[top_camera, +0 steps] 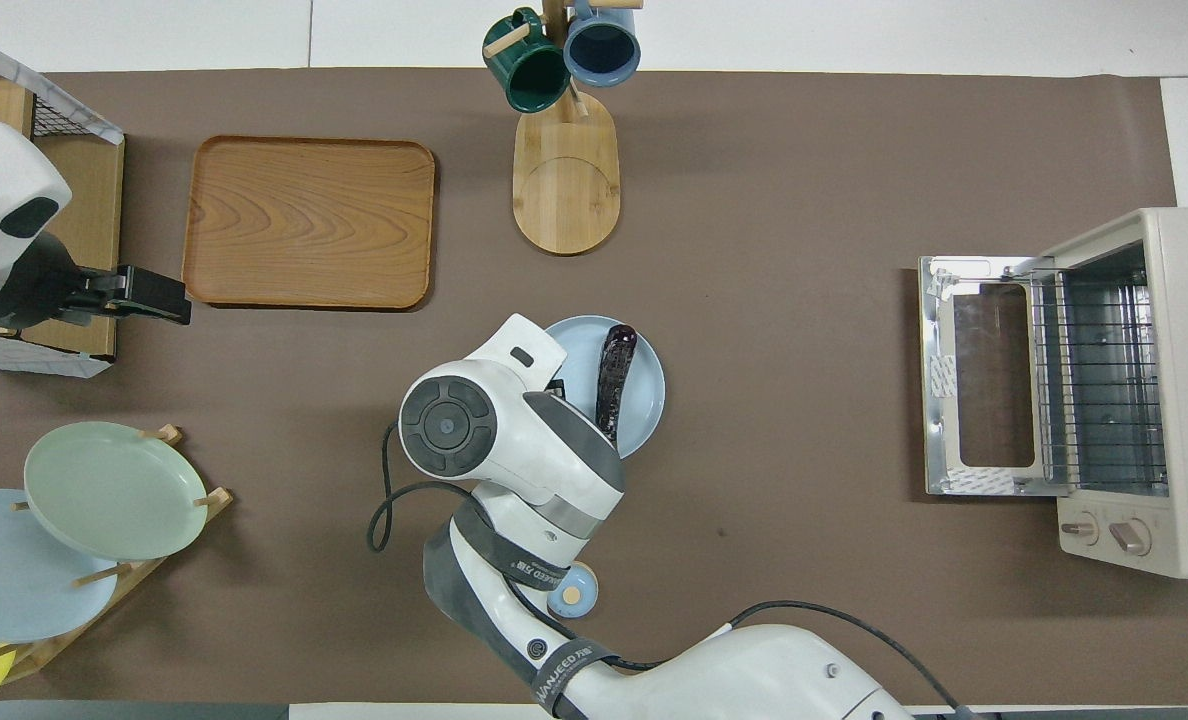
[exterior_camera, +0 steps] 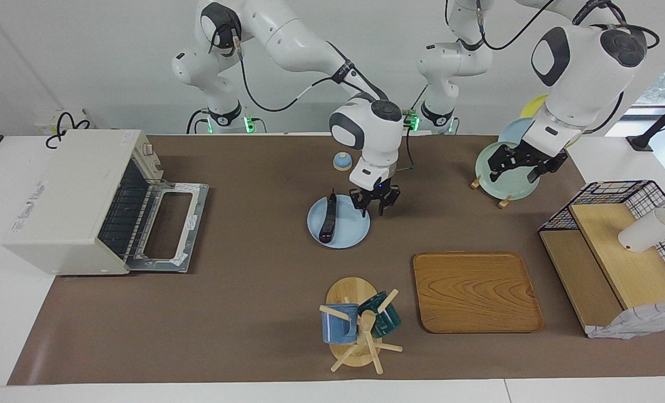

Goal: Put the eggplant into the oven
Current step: 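Grasp the eggplant on the blue plate with the right gripper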

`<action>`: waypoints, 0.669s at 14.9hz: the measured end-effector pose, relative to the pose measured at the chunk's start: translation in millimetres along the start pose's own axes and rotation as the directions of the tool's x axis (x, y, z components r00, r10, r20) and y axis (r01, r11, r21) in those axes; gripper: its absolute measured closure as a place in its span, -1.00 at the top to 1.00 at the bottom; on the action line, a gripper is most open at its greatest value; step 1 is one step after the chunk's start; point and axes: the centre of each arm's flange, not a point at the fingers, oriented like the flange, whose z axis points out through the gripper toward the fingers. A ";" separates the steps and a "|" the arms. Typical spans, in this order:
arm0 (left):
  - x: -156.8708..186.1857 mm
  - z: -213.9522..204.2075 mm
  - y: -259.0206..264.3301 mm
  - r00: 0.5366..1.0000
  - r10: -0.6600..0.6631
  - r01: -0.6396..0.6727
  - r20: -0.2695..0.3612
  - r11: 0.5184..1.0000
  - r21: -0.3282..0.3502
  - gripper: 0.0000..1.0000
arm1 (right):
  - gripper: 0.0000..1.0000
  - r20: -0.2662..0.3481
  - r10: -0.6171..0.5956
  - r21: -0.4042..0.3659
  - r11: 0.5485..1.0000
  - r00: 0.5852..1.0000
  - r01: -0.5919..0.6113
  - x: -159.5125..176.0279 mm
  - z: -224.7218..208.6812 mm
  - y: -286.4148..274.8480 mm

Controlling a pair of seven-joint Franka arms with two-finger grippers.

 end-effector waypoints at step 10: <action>-18.4 -10.0 3.7 0.998 0.010 -0.011 0.068 1.000 0.018 1.00 | -0.71 0.003 -0.016 0.008 1.000 1.000 0.016 -25.5 24.2 13.2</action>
